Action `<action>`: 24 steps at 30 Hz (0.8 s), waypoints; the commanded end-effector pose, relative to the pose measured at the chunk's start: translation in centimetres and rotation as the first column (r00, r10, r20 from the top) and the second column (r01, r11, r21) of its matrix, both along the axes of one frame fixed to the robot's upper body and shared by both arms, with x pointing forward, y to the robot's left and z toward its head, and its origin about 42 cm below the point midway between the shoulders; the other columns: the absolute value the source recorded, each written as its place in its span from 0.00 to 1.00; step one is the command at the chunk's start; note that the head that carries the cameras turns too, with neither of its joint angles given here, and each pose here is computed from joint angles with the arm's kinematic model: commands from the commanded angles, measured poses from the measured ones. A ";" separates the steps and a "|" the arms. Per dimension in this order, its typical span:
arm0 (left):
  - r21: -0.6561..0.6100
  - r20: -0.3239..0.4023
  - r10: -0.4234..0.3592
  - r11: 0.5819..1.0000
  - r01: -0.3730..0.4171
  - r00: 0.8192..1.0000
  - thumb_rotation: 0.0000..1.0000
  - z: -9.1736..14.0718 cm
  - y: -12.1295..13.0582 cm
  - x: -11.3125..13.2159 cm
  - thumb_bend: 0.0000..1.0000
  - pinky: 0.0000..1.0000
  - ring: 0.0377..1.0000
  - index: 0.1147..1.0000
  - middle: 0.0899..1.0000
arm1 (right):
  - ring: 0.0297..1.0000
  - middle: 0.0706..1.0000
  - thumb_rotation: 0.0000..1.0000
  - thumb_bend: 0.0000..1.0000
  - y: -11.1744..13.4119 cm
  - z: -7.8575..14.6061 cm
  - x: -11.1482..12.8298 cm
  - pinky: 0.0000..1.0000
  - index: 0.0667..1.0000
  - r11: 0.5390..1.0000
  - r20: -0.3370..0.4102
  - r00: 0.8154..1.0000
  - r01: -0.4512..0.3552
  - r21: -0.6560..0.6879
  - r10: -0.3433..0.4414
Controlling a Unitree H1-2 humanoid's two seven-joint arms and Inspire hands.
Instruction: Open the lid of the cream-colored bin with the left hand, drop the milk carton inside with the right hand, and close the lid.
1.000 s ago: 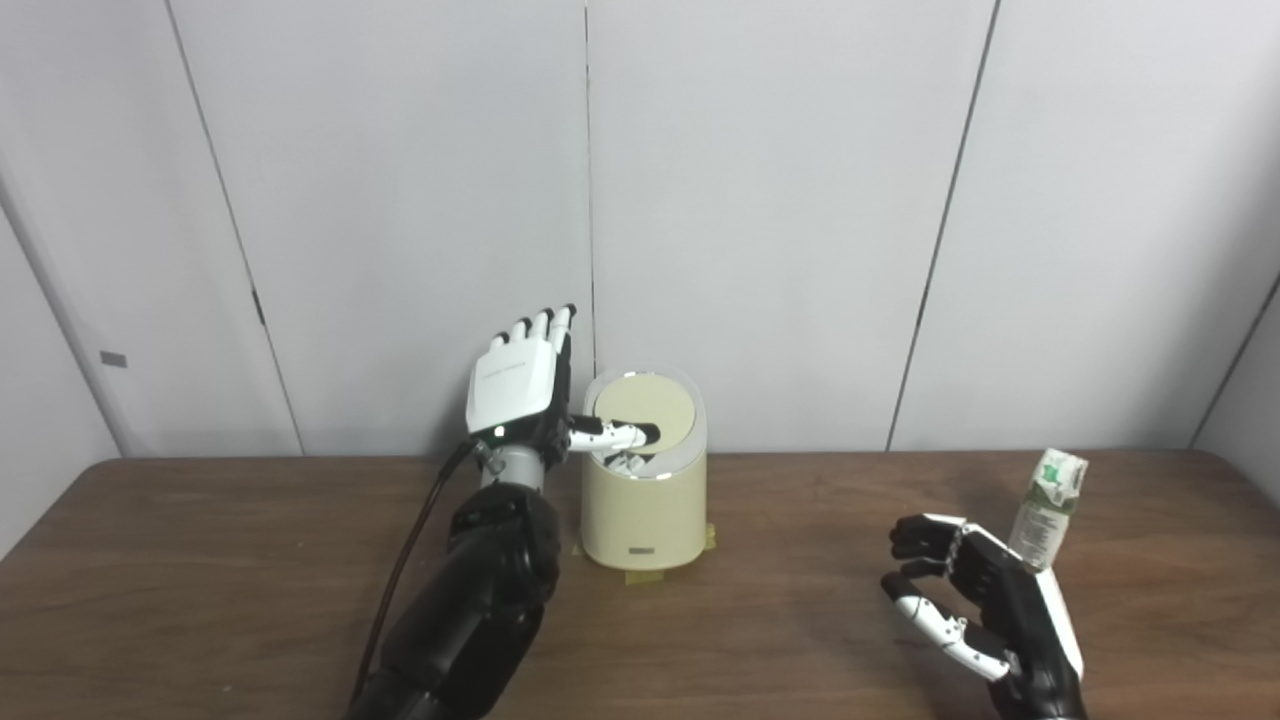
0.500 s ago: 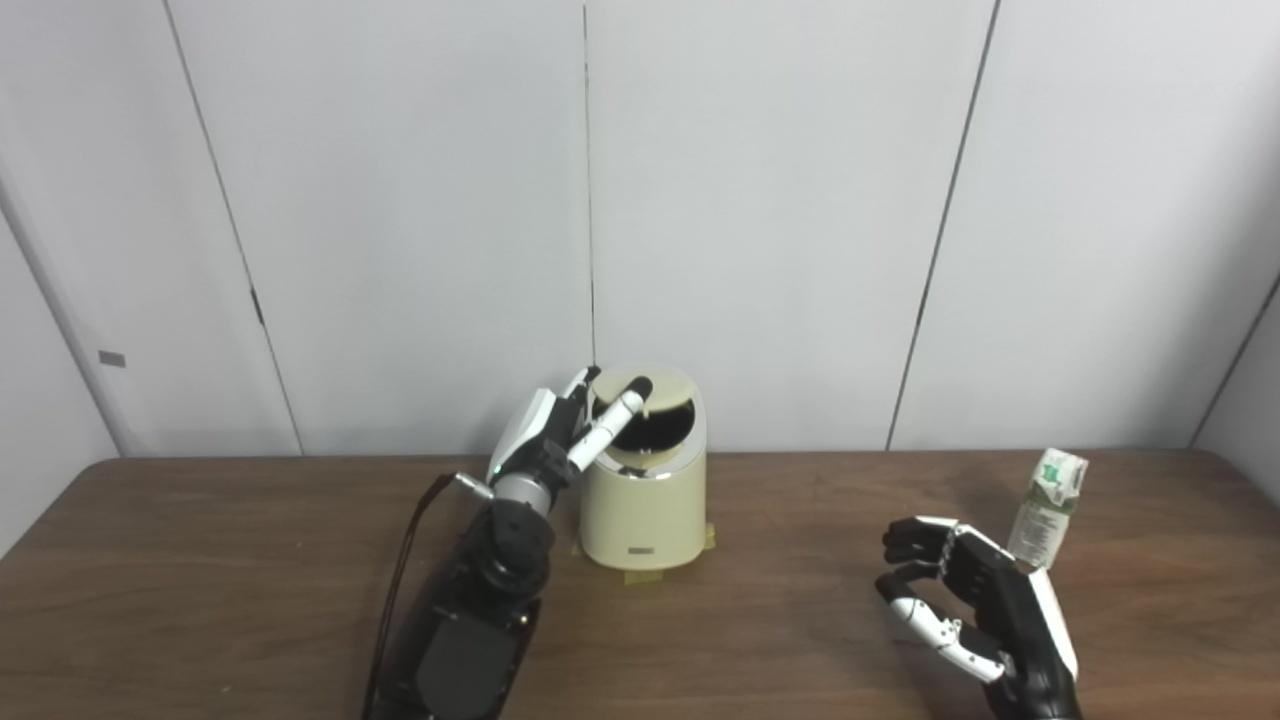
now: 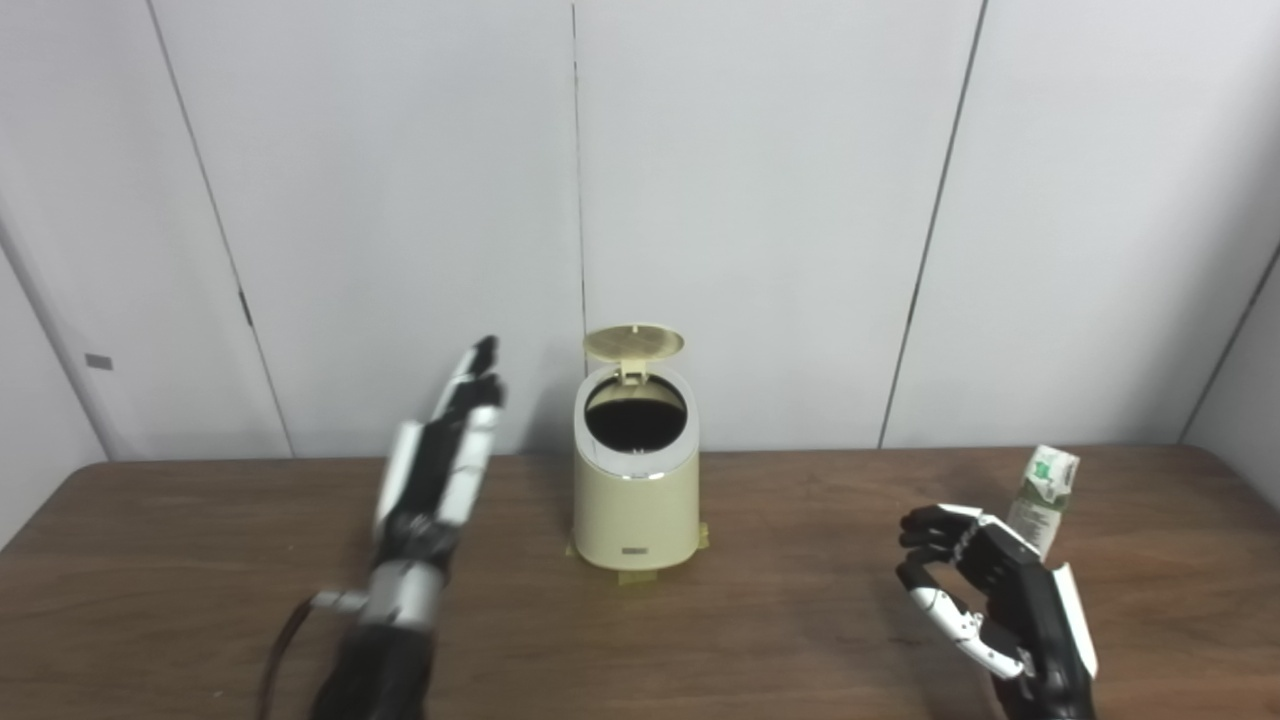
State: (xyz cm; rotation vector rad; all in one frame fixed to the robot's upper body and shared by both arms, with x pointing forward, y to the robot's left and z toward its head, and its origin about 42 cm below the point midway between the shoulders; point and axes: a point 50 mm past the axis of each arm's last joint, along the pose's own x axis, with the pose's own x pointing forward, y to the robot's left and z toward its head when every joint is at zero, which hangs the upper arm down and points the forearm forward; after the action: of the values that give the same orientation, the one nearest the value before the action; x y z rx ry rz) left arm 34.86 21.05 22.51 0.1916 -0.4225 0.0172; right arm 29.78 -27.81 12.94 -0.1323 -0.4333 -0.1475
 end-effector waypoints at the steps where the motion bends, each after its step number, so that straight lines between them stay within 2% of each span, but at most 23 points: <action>1: 0.001 0.109 -0.002 1.000 0.002 0.994 1.00 1.6 0.5 -0.9 0.46 0.97 0.97 0.96 0.97 | 0.60 0.60 0.19 0.28 0.8 -1.3 -2.1 0.55 0.59 0.999 -0.002 1.000 0.023 0.037 -0.023; 5: -0.018 0.112 0.008 1.000 -0.006 0.994 1.00 0.8 1.5 -3.6 0.47 1.00 1.00 0.99 1.00 | 0.67 0.65 0.20 0.30 -0.8 0.6 -1.7 0.64 0.64 0.999 0.057 0.998 0.036 0.002 -0.036; 8: -0.043 0.104 0.010 0.999 -0.006 0.995 1.00 0.1 2.0 -5.4 0.46 1.00 1.00 1.00 1.00 | 0.68 0.67 0.33 0.38 -2.3 2.8 -0.9 0.64 0.66 0.996 0.115 0.993 0.034 -0.078 -0.025; 9: -0.054 0.101 0.006 0.999 -0.001 0.995 1.00 -0.4 2.1 -5.9 0.46 1.00 1.00 1.00 1.00 | 0.67 0.67 0.43 0.46 -2.6 3.8 -0.8 0.62 0.67 0.991 0.140 0.990 0.041 -0.126 -0.023; 11: -0.079 0.093 -0.005 0.997 0.012 0.996 1.00 -1.4 2.3 -6.8 0.45 1.00 1.00 1.00 1.00 | 0.68 0.69 0.52 0.55 -3.2 5.6 -0.5 0.61 0.69 0.979 0.169 0.985 0.056 -0.197 -0.023; 12: -0.089 0.089 -0.011 0.996 0.019 0.996 0.98 -1.8 2.3 -7.1 0.43 1.00 1.00 1.00 1.00 | 0.70 0.71 0.52 0.63 -3.5 6.2 -0.4 0.61 0.72 0.974 0.174 0.985 0.062 -0.219 -0.024; 14: -0.110 0.057 -0.027 0.993 0.033 0.998 0.96 -3.0 2.5 -8.0 0.43 1.00 1.00 1.00 1.00 | 0.72 0.74 0.52 0.70 -4.3 7.9 -0.1 0.62 0.76 0.950 0.154 0.988 0.080 -0.303 -0.034; 15: -0.117 0.042 -0.032 0.992 0.037 0.999 0.95 -3.3 2.5 -8.4 0.45 1.00 1.00 1.00 1.00 | 0.75 0.78 0.52 0.79 -4.7 8.5 0.0 0.65 0.81 0.939 0.141 0.989 0.083 -0.334 -0.037; 17: -0.127 0.016 -0.041 0.991 0.043 0.999 0.94 -4.6 2.8 -9.6 0.46 1.00 1.00 1.00 1.00 | 0.77 0.82 0.53 0.87 -5.8 10.7 0.4 0.67 0.86 0.886 0.099 0.994 0.088 -0.455 -0.047; 19: -0.131 0.004 -0.047 0.990 0.047 0.999 0.95 -5.6 2.9 -10.5 0.46 0.99 1.00 1.00 1.00 | 0.78 0.85 0.50 0.94 -6.5 13.1 0.5 0.67 0.90 0.820 0.084 0.993 0.113 -0.560 -0.080; 22: -0.138 -0.018 -0.048 0.989 0.045 0.999 0.94 -6.7 3.1 -11.3 0.45 1.00 1.00 1.00 1.00 | 0.77 0.83 0.50 0.99 -7.0 16.6 0.7 0.66 0.89 0.718 0.091 0.983 0.177 -0.673 -0.157; 24: -0.142 -0.029 -0.045 0.989 0.041 0.999 0.92 -7.1 3.3 -11.6 0.43 1.00 1.00 1.00 1.00 | 0.76 0.82 0.46 1.00 -7.3 19.0 0.9 0.63 0.87 0.675 0.084 0.975 0.203 -0.709 -0.206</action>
State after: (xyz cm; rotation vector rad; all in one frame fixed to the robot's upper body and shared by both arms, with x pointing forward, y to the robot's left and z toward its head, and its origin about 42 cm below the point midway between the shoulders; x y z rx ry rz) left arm 24.76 24.04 16.12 0.0441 -0.3933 0.0016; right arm 30.34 -35.13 28.63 -0.9173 -0.4034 -0.1513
